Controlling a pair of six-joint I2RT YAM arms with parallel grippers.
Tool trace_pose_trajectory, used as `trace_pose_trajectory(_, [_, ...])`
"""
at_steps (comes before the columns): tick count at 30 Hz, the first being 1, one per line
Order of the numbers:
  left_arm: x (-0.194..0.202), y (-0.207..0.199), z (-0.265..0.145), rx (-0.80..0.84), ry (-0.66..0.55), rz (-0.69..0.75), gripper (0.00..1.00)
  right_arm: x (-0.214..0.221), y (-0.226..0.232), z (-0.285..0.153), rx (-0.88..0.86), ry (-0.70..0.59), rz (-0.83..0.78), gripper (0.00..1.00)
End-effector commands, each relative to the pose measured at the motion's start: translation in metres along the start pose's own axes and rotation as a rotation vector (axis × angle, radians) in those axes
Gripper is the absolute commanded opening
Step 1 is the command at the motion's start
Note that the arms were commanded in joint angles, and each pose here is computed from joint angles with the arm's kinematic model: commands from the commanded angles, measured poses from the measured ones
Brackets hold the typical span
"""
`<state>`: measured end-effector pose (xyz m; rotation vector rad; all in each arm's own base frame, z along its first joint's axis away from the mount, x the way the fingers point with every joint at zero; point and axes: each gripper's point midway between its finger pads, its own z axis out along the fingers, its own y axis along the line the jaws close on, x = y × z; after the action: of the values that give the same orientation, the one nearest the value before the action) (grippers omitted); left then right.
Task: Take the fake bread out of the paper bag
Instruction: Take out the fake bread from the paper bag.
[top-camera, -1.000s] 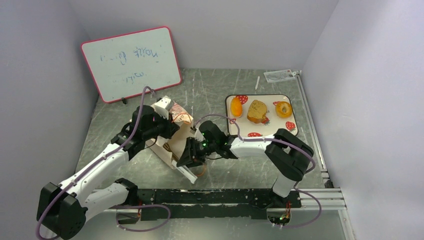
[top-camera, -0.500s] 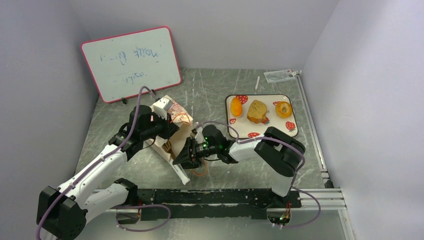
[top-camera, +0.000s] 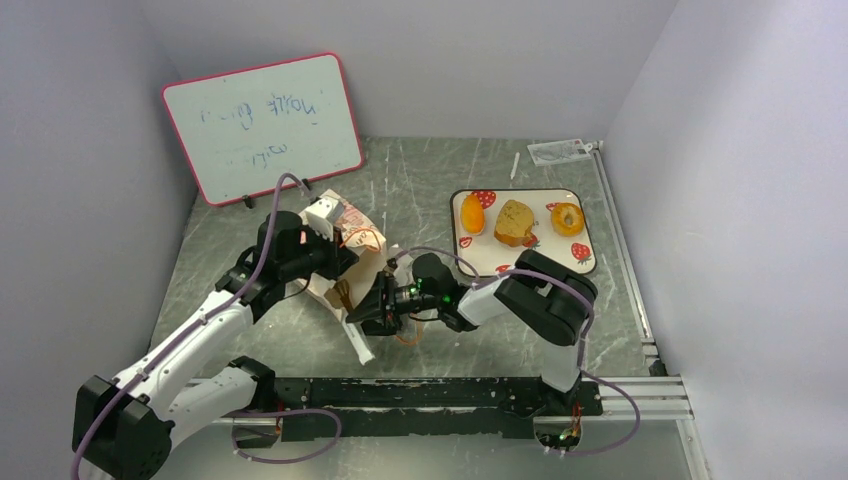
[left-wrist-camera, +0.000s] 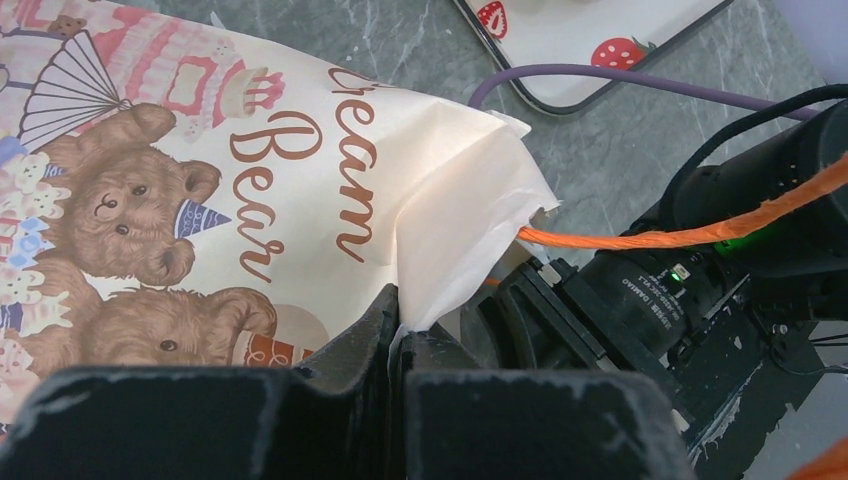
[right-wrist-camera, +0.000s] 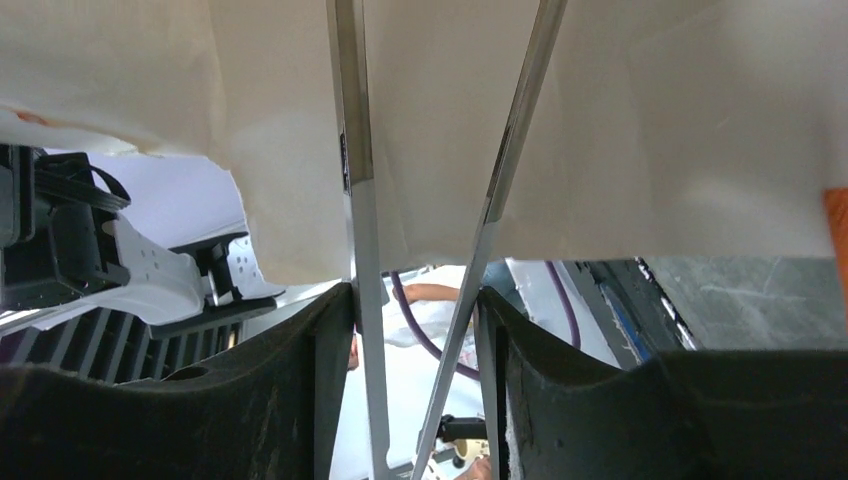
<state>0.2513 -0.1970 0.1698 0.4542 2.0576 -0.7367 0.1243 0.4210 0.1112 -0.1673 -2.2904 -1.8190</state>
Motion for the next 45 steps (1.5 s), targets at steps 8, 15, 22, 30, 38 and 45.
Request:
trace_pose_trajectory(8, [-0.018,-0.024,-0.012,0.103,-0.061,-0.002,0.07,-0.019,0.004,0.006,-0.037,-0.043,-0.027,0.20])
trace_pose_trajectory(15, [-0.023,-0.016,-0.016,0.048,-0.099,-0.011,0.07,-0.011,0.004,-0.003,-0.027,-0.046,-0.036,0.06])
trace_pose_trajectory(22, [-0.028,0.007,-0.026,-0.104,-0.144,-0.042,0.07,0.004,0.015,-0.023,-0.024,-0.068,-0.074,0.05])
trace_pose_trajectory(30, [-0.029,0.021,-0.022,-0.182,-0.150,-0.091,0.07,0.020,0.020,-0.054,0.027,-0.134,-0.146,0.03])
trace_pose_trajectory(38, [-0.033,0.037,-0.015,-0.282,-0.157,-0.169,0.07,0.035,0.025,-0.084,0.065,-0.196,-0.205,0.03])
trace_pose_trajectory(45, [-0.039,0.059,-0.012,-0.413,-0.207,-0.249,0.07,0.051,0.034,-0.120,0.129,-0.268,-0.264,0.03])
